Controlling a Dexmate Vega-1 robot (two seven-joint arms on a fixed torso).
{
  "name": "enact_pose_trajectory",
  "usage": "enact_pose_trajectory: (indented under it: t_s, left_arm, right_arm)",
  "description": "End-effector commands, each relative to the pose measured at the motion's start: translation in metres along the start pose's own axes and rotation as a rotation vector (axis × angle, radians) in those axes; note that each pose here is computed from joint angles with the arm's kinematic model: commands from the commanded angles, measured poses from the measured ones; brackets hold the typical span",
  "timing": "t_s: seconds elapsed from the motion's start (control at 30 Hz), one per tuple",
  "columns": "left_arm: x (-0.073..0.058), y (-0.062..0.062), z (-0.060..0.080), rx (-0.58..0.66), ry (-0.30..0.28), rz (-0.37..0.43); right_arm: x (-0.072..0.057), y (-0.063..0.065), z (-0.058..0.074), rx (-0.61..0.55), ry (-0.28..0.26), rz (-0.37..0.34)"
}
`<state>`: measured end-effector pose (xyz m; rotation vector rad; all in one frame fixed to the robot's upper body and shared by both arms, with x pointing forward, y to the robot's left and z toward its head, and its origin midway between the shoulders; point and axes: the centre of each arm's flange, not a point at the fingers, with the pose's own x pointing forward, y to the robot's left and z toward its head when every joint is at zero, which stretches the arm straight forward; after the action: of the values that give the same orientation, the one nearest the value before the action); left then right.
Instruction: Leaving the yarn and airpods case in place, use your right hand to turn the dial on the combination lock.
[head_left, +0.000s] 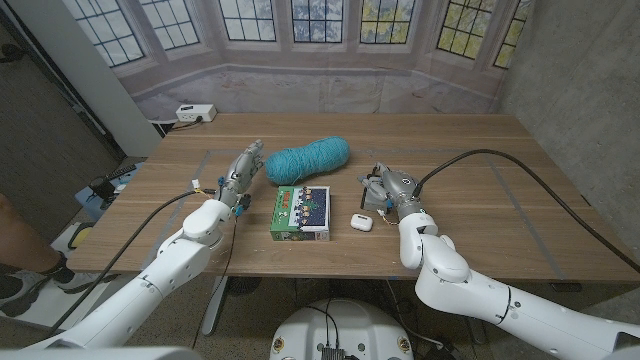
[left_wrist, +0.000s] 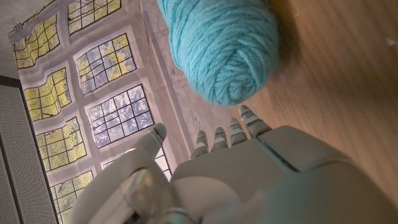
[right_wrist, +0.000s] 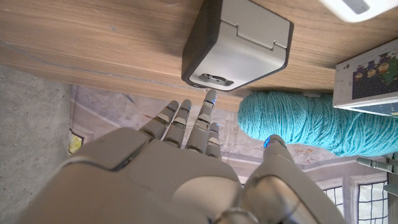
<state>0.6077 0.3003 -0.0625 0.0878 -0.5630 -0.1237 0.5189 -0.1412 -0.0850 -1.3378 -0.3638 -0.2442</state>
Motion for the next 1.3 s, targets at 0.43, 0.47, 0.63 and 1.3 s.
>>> enact_pose_trajectory:
  t_s: [0.43,0.47,0.63,1.3]
  left_arm:
    - [-0.006,0.013,0.002,0.008,0.001,0.013]
    - [-0.006,0.013,0.002,0.008,0.002,0.012]
    - [-0.006,0.014,0.000,0.007,0.004,0.009]
    - [0.002,0.011,0.002,0.012,0.000,-0.005]
  right_arm:
    - [0.008,0.010,0.008,0.022,-0.012,0.017]
    - [0.008,0.010,0.008,0.023,-0.010,0.017]
    - [0.007,0.013,0.008,0.026,-0.007,0.019]
    - [0.002,0.022,0.003,0.041,0.016,0.036]
